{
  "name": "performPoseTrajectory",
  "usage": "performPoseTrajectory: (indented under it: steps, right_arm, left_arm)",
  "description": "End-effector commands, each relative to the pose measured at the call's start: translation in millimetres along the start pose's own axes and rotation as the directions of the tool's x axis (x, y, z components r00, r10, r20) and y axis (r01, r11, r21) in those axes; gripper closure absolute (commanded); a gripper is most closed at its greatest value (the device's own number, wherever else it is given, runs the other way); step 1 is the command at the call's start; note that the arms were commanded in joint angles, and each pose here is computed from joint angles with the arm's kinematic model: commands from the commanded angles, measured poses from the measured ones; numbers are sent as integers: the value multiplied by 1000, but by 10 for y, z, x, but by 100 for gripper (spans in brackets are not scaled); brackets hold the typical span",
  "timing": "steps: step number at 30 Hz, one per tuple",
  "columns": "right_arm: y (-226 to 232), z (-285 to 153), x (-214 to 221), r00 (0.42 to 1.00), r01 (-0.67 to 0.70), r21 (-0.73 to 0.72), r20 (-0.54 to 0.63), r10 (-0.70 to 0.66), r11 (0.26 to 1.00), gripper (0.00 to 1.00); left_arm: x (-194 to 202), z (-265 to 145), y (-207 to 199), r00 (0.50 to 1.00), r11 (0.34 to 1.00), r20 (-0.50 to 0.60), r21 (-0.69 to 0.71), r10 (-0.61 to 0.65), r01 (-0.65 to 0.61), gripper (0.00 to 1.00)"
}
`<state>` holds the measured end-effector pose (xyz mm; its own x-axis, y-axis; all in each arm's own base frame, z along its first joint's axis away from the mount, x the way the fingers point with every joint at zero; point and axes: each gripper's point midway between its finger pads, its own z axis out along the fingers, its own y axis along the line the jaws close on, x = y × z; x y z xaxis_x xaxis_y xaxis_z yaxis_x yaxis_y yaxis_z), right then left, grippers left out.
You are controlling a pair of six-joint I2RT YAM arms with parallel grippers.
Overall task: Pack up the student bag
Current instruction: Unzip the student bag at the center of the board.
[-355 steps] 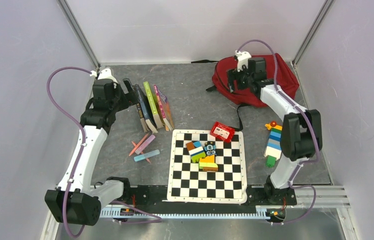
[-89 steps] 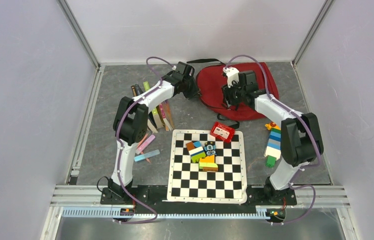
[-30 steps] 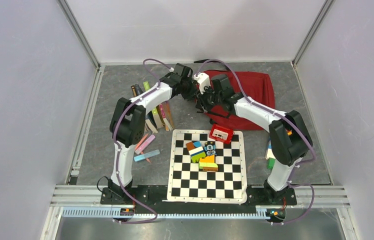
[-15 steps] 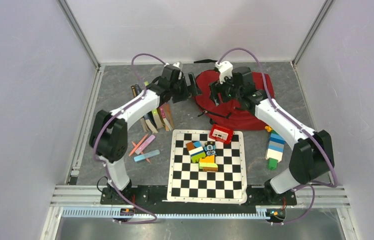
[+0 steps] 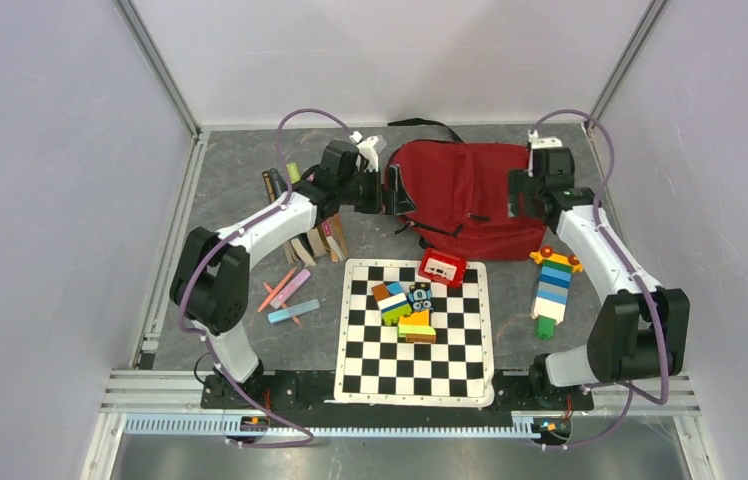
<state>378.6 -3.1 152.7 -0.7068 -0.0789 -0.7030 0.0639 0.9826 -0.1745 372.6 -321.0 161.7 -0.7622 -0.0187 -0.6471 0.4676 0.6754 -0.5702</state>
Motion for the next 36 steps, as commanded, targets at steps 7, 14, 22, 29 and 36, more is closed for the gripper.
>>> performPoseTrajectory:
  steps: [7, 14, 22, 29, 36]
  right_arm:
    - [-575, 59, 461, 983, -131, 151, -105, 148, 980, 30]
    - [-456, 314, 364, 983, -157, 78, -85, 164, 984, 51]
    - [-435, 703, 88, 987, -144, 40, -70, 147, 989, 93]
    - [-579, 1016, -429, 998, -44, 63, 46, 42, 997, 100]
    - [-551, 1187, -873, 992, -4, 20, 122, 1, 1000, 100]
  left_arm:
    - [136, -78, -114, 992, 990, -44, 90, 115, -111, 0]
    - [179, -74, -79, 992, 991, -53, 81, 114, -109, 0]
    - [256, -33, -13, 989, 991, -85, 70, 119, -113, 0]
    - [295, 65, 73, 989, 994, -109, 50, 101, -96, 0]
    - [257, 246, -56, 989, 988, -119, 137, 87, -71, 1]
